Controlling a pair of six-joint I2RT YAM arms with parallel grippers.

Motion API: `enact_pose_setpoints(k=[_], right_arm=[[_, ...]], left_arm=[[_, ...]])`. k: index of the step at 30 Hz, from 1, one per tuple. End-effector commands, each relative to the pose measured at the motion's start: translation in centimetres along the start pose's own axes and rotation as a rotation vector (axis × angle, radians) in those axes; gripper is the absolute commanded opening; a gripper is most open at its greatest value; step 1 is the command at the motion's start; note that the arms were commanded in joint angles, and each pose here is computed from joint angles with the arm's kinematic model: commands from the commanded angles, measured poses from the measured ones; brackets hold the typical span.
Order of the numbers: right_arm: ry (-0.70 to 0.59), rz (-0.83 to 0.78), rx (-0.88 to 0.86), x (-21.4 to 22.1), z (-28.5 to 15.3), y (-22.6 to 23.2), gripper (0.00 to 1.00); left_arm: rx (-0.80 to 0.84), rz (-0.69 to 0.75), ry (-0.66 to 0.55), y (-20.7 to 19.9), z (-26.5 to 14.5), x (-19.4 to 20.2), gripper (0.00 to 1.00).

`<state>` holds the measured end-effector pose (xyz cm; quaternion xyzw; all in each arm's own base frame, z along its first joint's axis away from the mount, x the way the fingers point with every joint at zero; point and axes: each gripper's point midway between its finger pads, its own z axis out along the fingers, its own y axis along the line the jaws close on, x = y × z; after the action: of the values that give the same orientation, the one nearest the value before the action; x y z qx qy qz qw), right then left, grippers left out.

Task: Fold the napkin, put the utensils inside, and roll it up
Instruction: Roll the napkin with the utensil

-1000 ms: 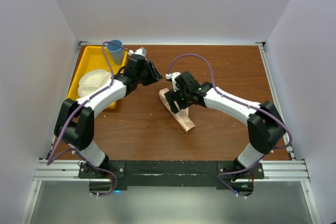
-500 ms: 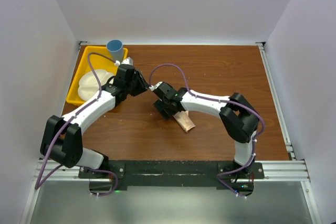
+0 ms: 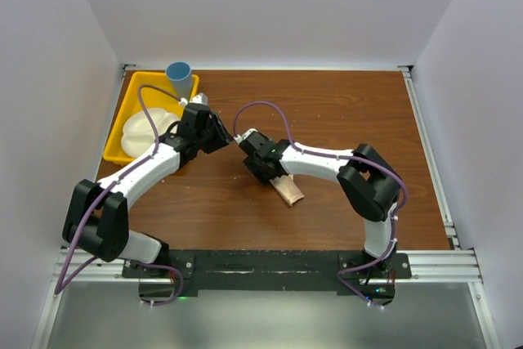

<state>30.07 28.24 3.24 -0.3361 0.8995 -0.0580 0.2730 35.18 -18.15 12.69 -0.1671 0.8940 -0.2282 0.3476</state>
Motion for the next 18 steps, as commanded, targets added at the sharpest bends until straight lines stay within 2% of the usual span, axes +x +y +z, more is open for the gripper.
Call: enact_pose_setpoints(k=[1, 7, 9, 14, 15, 18], right_arm=[[-0.006, 0.025, -0.015, 0.2, 1.1, -0.1, 0.61], [0.007, 0.081, -0.149, 0.2, 1.1, 0.3, 0.35], [0.008, 0.123, -0.268, -0.1, 0.9, 0.9, 0.3], [-0.037, 0.282, -0.569, -1.4, -1.1, 0.8, 0.25], [-0.064, 0.298, -0.723, -2.2, -2.6, 2.0, 0.24], [-0.09, 0.388, -0.918, -2.8, -3.2, 1.8, 0.2]], left_arm=[[0.036, 0.017, -0.046, -0.5, -0.6, -1.1, 0.43], [0.095, 0.036, -0.025, -1.1, -0.4, -0.6, 0.43], [0.158, 0.054, -0.003, -2.1, -0.3, -0.2, 0.44], [0.356, 0.108, 0.03, -5.4, -0.1, 0.4, 0.43], [0.376, 0.11, 0.048, -5.5, 0.3, 0.8, 0.43], [0.468, 0.098, 0.09, -7.2, 0.8, 1.6, 0.43]])
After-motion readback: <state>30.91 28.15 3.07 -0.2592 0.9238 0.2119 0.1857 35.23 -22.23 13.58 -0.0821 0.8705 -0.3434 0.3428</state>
